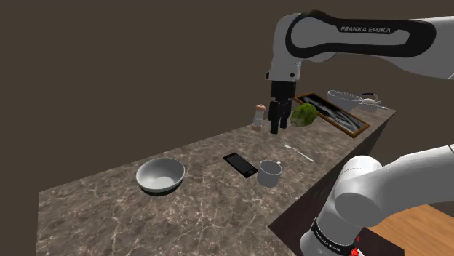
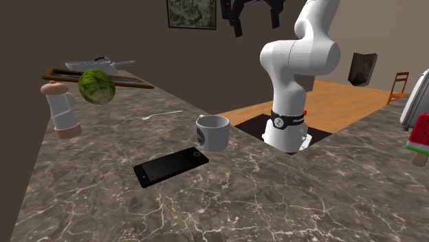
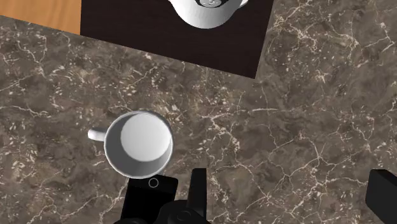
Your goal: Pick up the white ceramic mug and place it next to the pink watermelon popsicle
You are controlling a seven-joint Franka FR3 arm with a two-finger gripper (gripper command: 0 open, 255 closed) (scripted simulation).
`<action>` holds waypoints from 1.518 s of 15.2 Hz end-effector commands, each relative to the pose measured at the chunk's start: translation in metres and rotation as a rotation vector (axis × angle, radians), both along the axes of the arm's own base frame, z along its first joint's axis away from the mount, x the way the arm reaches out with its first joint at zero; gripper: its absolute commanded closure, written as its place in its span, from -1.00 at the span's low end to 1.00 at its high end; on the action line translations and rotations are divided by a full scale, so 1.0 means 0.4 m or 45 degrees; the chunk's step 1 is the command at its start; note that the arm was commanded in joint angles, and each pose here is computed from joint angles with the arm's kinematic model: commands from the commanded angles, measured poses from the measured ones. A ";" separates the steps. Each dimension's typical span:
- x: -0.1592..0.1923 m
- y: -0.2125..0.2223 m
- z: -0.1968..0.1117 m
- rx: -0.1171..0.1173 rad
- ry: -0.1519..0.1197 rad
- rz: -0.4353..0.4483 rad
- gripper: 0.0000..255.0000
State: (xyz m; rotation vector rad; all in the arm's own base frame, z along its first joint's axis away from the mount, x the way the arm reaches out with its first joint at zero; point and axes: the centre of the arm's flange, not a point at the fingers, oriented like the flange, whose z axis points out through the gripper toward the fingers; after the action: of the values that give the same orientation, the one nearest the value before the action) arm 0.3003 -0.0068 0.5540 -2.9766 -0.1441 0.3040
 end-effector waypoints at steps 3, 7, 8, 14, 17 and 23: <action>-0.004 -0.004 -0.062 -0.027 -0.024 0.003 -1.00; -0.009 -0.016 -0.187 -0.081 -0.072 0.010 -1.00; -0.010 -0.019 -0.218 -0.094 -0.084 0.012 -1.00; -0.006 -0.049 -0.404 -0.175 -0.155 0.022 -1.00; -0.001 -0.068 -0.495 -0.215 -0.191 0.027 -1.00; 0.002 -0.083 -0.600 -0.238 -0.211 0.030 -1.00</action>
State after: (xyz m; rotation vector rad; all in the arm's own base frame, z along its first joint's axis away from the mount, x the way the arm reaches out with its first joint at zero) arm 0.3005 -0.0396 0.3193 -3.1853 -0.1777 0.0787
